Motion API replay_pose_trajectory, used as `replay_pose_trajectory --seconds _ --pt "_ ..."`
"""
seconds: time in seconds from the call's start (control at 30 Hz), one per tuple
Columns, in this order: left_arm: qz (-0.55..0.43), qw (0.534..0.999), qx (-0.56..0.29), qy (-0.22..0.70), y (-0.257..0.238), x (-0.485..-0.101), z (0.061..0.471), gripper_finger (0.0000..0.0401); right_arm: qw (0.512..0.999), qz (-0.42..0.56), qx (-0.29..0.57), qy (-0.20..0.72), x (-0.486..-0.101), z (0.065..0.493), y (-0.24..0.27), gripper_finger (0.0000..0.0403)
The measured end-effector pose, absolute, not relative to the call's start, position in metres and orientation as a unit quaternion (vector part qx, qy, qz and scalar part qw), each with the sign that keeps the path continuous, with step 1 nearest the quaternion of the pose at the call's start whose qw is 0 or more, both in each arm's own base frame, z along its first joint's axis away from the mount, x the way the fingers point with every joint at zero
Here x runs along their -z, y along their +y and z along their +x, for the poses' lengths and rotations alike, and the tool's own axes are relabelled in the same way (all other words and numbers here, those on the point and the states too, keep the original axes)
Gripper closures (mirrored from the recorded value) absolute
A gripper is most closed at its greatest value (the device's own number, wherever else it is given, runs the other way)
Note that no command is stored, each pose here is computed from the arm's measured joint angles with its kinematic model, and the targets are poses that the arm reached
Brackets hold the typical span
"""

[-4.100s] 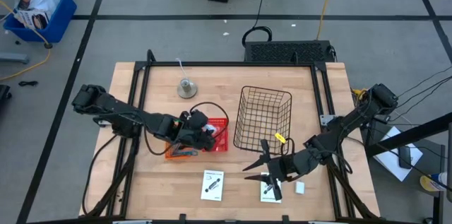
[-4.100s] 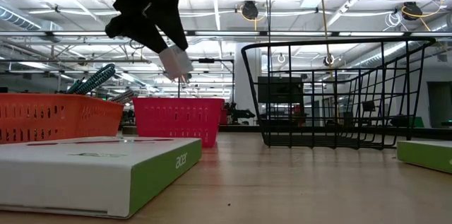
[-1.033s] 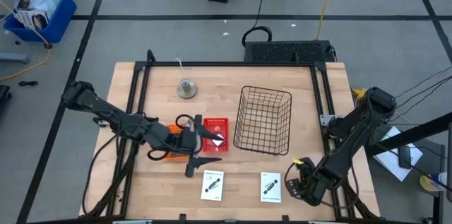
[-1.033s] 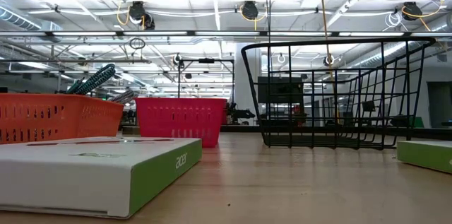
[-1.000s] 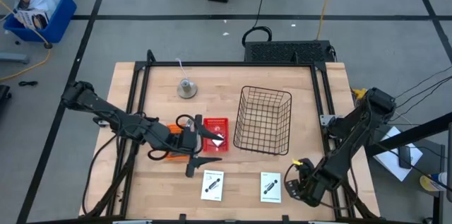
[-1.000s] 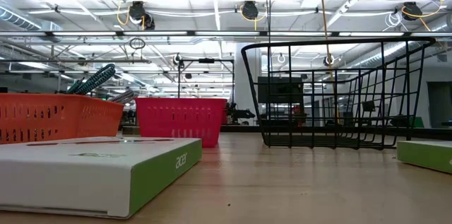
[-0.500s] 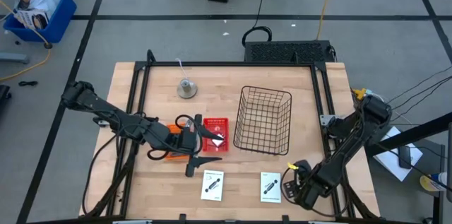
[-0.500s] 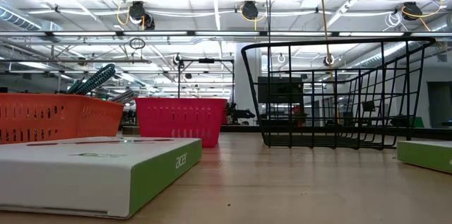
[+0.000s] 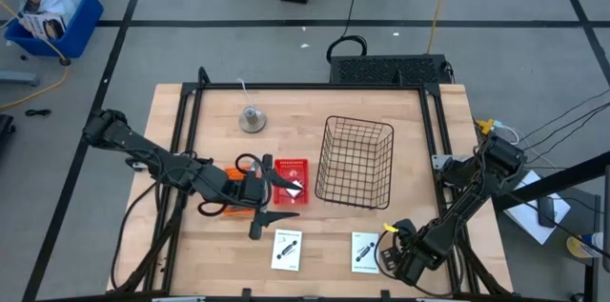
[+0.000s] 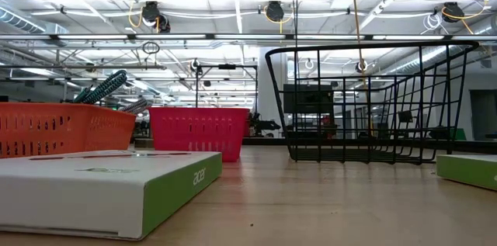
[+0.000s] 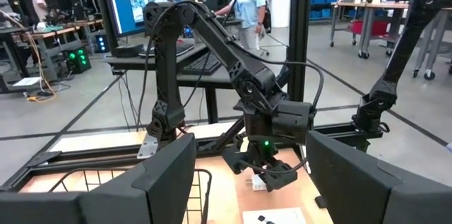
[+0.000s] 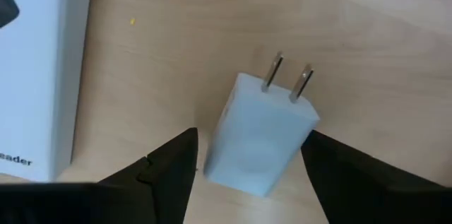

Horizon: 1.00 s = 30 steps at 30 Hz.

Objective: Pick and place items into bin
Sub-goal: Put the charger adapter into the red bin

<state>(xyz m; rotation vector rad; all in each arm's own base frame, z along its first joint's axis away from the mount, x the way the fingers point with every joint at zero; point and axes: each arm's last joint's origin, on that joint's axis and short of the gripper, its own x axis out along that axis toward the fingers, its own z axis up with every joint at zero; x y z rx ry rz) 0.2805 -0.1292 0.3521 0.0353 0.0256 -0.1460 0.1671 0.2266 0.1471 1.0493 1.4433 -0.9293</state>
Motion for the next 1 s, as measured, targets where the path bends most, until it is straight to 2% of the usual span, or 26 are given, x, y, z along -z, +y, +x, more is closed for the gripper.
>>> replay_pose_trajectory --seconds 0.33,0.63,0.87,1.0 --pt "0.020 0.997 0.073 0.012 -0.1292 -0.3522 0.2805 0.0133 0.543 0.436 0.374 0.613 -0.1474 0.1678 0.2276 0.0256" --pt "0.023 0.997 0.073 0.017 -0.1291 -0.3512 0.2805 0.0141 0.563 0.432 0.362 0.605 -0.1476 0.1694 0.2279 0.0256" --pt "-0.001 0.996 0.076 0.036 -0.1308 -0.3476 0.2795 0.0139 0.622 0.418 0.320 0.580 -0.1483 0.1747 0.2295 0.0258" --pt "0.001 0.996 0.088 0.028 -0.1367 -0.3492 0.2768 0.0146 0.640 0.398 0.296 0.587 -0.1485 0.1743 0.2309 0.0258"
